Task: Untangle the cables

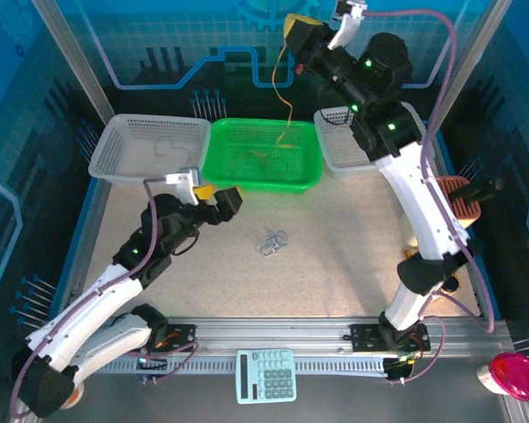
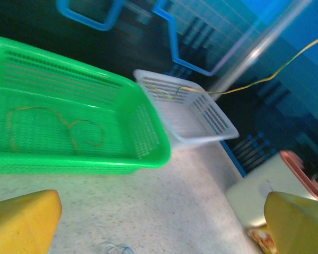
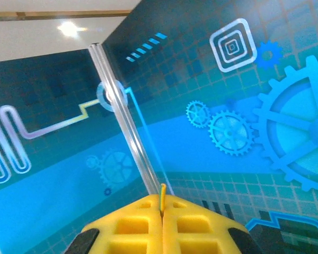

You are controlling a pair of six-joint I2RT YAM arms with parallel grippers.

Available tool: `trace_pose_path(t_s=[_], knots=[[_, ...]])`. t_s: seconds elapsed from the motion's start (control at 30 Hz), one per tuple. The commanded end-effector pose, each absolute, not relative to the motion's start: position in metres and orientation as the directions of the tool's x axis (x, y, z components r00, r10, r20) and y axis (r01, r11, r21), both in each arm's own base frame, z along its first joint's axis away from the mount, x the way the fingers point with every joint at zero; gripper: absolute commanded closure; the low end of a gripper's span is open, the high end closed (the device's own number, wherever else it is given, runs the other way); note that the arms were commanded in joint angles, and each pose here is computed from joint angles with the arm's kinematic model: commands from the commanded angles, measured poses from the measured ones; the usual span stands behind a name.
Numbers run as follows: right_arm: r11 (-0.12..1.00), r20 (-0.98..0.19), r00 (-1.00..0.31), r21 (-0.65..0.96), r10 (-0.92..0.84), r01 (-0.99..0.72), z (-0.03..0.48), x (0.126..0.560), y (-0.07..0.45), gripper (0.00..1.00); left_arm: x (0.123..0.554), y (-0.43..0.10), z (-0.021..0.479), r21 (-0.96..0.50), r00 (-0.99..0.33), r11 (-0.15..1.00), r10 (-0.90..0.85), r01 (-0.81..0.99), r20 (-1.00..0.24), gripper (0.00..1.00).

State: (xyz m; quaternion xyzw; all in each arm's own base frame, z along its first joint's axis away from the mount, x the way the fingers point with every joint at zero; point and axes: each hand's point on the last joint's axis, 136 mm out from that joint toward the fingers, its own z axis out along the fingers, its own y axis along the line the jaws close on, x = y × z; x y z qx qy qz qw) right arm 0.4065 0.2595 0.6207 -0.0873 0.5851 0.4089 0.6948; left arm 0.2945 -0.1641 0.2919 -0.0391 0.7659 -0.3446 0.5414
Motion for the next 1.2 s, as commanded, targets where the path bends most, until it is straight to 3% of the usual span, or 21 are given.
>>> trace_pose_path(t_s=[0.0, 0.17, 0.37, 0.53, 0.67, 0.7, 0.73, 0.8, 0.9, 1.0, 1.17], knots=[[0.645, -0.871, -0.002, 0.366, 0.492, -0.67, 0.625, 0.43, 0.259, 1.0, 0.294, -0.147, 0.269, -0.584, -0.463, 0.783, -0.445, 0.215, -0.767, 0.01], [0.661, -0.874, -0.061, 0.408, 0.482, -0.63, 0.583, 0.487, 0.268, 1.0, 0.298, -0.142, 0.264, -0.578, -0.474, 0.794, -0.441, 0.189, -0.762, 0.01], [0.684, -0.876, -0.197, 0.47, 0.441, -0.558, 0.484, 0.553, 0.285, 1.0, 0.304, -0.135, 0.265, -0.569, -0.474, 0.806, -0.442, 0.164, -0.762, 0.01], [0.723, -0.85, -0.405, 0.509, 0.337, -0.467, 0.341, 0.597, 0.31, 1.0, 0.309, -0.13, 0.266, -0.57, -0.471, 0.808, -0.45, 0.147, -0.759, 0.01], [0.724, -0.758, -0.598, 0.563, 0.26, -0.399, 0.228, 0.603, 0.329, 1.0, 0.312, -0.131, 0.264, -0.569, -0.487, 0.811, -0.445, 0.136, -0.751, 0.01], [0.719, -0.735, -0.633, 0.574, 0.242, -0.392, 0.21, 0.601, 0.333, 0.92, 0.313, -0.131, 0.264, -0.57, -0.489, 0.811, -0.446, 0.134, -0.75, 0.01], [0.715, -0.718, -0.657, 0.582, 0.229, -0.387, 0.198, 0.599, 0.335, 0.77, 0.313, -0.132, 0.264, -0.571, -0.492, 0.81, -0.447, 0.133, -0.747, 0.01], [0.712, -0.716, -0.662, 0.582, 0.219, -0.394, 0.197, 0.593, 0.334, 0.53, 0.314, -0.133, 0.265, -0.576, -0.496, 0.806, -0.448, 0.137, -0.744, 0.01], [0.716, -0.76, -0.613, 0.549, 0.213, -0.431, 0.232, 0.581, 0.326, 0.35, 0.315, -0.136, 0.264, -0.582, -0.512, 0.801, -0.445, 0.139, -0.735, 0.01], [0.727, -0.801, -0.568, 0.504, 0.19, -0.466, 0.269, 0.566, 0.315, 0.27, 0.316, -0.14, 0.262, -0.592, -0.528, 0.794, -0.446, 0.139, -0.723, 0.01], [0.735, -0.836, -0.514, 0.468, 0.189, -0.491, 0.316, 0.534, 0.295, 0.26, 0.315, -0.141, 0.265, -0.597, -0.544, 0.791, -0.444, 0.134, -0.712, 0.01]])
